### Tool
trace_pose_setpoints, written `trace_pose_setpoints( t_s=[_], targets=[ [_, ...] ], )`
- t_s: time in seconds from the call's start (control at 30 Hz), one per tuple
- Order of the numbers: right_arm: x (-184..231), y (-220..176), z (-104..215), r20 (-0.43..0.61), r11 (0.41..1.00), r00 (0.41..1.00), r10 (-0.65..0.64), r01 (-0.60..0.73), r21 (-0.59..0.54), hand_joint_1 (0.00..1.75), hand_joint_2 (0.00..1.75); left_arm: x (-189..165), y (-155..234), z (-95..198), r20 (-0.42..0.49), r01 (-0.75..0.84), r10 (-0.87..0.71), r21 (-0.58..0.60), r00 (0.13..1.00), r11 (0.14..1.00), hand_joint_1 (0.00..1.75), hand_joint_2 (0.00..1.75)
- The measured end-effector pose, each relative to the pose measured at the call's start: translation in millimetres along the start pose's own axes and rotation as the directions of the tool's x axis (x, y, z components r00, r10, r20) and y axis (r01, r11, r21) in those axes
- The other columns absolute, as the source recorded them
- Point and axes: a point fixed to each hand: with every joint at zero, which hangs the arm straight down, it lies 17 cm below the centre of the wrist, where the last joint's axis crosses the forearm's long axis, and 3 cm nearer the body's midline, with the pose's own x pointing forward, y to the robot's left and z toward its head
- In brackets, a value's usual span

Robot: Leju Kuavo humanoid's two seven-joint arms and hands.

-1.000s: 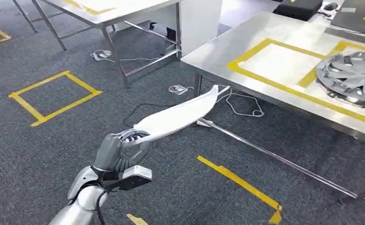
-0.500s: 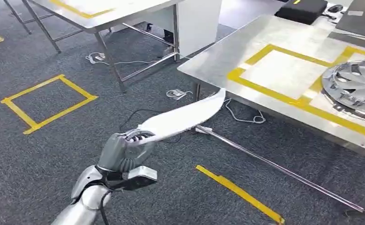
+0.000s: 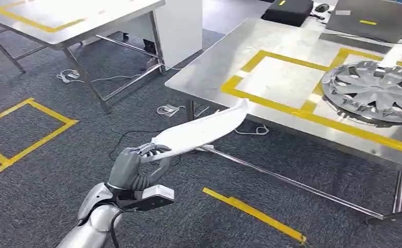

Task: Take the parts from the cabinet and place them on the table.

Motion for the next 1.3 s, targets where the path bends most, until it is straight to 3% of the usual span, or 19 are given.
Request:
trace_pose_setpoints(
  t_s=[0.6,0.77,1.1,1.3],
  targets=[
    [7.8,4.9,-3.4,0.013,0.999,0.999,0.032,-0.032,0.025,0.00,0.00,27.5,-8.7,-25.9,0.094,0.005,-0.004,-0.013,0.996,1.000,1.59,1.75],
    [8.7,6.9,-3.6,0.015,0.998,0.999,0.044,-0.044,0.035,0.00,0.00,17.9,-9.2,-27.3,0.073,0.020,-0.019,-0.016,0.997,1.000,1.59,1.75],
    [6.4,8.9,-2.3,0.014,0.997,0.998,0.057,-0.058,0.045,0.00,0.00,14.0,11.2,-59.0,0.060,0.097,-0.101,0.053,0.993,0.994,1.59,1.75],
    [9.1,9.4,-3.5,0.018,0.997,0.998,0.057,-0.057,0.045,0.00,0.00,5.2,9.9,-56.8,0.039,0.102,-0.104,0.048,0.994,0.994,1.59,1.75]
  ],
)
